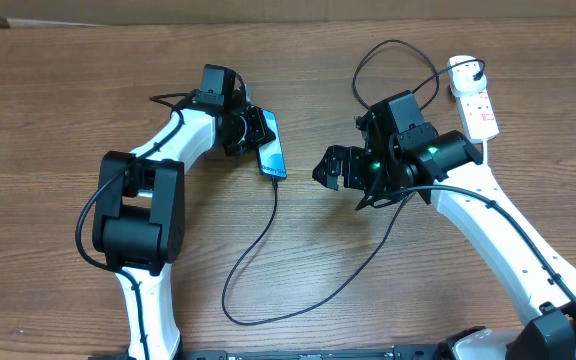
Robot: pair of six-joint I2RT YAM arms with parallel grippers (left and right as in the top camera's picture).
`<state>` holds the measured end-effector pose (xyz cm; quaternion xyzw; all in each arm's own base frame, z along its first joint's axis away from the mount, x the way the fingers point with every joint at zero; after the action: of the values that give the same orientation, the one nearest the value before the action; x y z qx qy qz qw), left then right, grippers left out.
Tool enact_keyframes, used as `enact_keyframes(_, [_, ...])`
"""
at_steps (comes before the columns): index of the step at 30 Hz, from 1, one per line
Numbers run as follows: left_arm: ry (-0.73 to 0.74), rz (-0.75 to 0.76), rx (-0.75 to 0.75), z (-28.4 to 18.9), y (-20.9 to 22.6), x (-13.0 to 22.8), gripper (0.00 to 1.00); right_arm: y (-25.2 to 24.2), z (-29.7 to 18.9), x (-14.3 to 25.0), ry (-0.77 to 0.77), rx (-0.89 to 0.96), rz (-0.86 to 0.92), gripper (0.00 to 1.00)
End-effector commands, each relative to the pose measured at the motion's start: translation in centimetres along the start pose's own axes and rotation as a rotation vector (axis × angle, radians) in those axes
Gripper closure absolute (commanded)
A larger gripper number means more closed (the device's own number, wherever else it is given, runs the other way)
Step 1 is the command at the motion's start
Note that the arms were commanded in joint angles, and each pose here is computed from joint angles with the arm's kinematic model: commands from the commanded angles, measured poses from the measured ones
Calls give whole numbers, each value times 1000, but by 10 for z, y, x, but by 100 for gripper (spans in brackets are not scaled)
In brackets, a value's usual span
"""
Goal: Plug charger to phone and switch on socket
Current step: 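Lower the held phone flat onto the table with the left gripper, then open the left gripper and release the phone on the table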
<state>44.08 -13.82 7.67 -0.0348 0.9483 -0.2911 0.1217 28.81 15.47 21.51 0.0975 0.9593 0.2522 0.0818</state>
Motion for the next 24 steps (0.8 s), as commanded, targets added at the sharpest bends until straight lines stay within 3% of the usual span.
enact_keyframes(1, [13, 22, -16, 12, 7, 1, 89, 6, -8, 0, -15, -21, -18, 0])
enact_keyframes(13, [-43, 14, -52, -3, 35, -14, 80, 4, -7, 3, -1, -9, -11, 0])
enact_keyframes(24, [-48, 17, -55, -5, 39, -16, 60, 5, -7, 2, -4, -11, -12, 0])
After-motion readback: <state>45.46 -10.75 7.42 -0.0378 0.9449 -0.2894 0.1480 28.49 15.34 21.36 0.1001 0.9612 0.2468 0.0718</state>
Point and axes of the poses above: each gripper's point midway between its finger pads, its own z axis out along the fingers, its own y axis along the line the jaws close on, x = y × z, the point moved 8 cm from there along -z, back along the fingers, and after that the axes turned 9 degrees about z, right-handed, at the moved point
